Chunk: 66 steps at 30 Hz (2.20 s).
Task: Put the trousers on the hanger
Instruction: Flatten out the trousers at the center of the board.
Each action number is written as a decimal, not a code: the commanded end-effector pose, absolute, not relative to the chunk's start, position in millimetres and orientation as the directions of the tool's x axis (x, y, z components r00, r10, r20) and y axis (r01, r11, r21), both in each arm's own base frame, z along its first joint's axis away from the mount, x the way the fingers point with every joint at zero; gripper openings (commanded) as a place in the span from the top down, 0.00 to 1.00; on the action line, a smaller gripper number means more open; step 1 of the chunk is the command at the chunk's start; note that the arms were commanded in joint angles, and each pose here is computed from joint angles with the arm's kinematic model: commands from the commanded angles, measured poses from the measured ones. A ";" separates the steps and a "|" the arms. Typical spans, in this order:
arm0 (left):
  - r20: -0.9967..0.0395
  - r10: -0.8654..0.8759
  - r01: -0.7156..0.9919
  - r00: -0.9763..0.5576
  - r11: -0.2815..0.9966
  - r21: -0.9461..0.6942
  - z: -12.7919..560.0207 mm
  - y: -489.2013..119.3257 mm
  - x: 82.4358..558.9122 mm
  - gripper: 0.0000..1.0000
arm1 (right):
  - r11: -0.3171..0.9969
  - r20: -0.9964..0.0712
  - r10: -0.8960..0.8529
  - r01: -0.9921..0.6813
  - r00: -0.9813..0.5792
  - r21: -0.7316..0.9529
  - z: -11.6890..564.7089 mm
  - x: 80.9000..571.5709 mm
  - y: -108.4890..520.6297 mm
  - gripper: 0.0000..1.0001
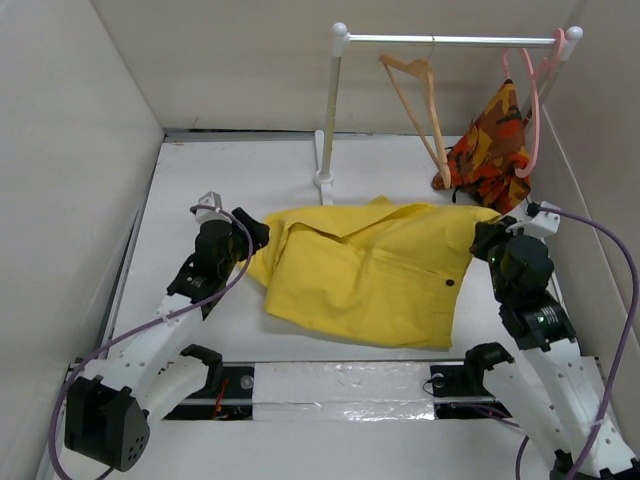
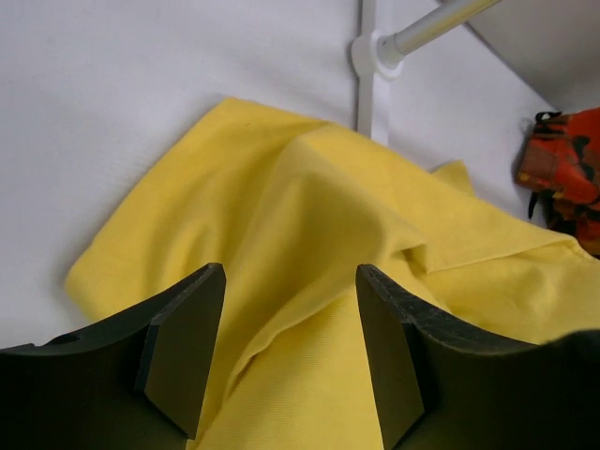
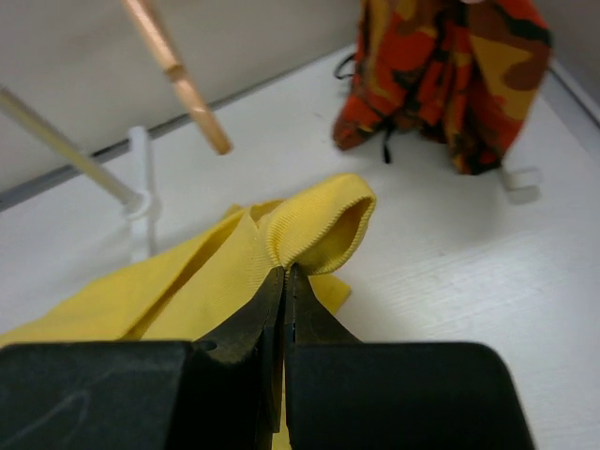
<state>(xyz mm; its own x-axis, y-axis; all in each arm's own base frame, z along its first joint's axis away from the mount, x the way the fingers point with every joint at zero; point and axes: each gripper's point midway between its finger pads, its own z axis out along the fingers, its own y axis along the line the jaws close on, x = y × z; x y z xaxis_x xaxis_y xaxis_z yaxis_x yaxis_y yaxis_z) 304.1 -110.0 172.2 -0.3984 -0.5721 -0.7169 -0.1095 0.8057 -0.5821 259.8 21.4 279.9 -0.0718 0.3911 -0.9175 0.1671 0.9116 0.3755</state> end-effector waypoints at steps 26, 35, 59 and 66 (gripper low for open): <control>-0.560 -0.637 -0.277 -0.530 0.754 -0.596 52.9 -113.7 277.9 0.83 | 0.793 -0.890 0.052 -0.524 -0.452 0.312 183.7 233.7 191.5 0.39; -0.684 -0.642 -0.152 -0.346 0.758 -0.634 194.4 -102.4 297.9 1.00 | 0.777 -0.815 -0.183 -0.589 -0.549 0.223 108.4 214.6 261.8 0.29; -0.781 -0.572 -0.522 -0.251 0.759 -0.389 243.9 33.3 499.3 0.51 | 0.859 -0.778 -0.116 -0.456 -0.618 0.234 80.4 194.9 226.2 0.30; -0.807 -0.520 -0.276 -0.281 0.849 -0.450 242.9 -64.6 441.8 0.52 | 0.906 -0.838 0.028 -0.341 -0.545 0.252 109.5 211.5 196.8 1.00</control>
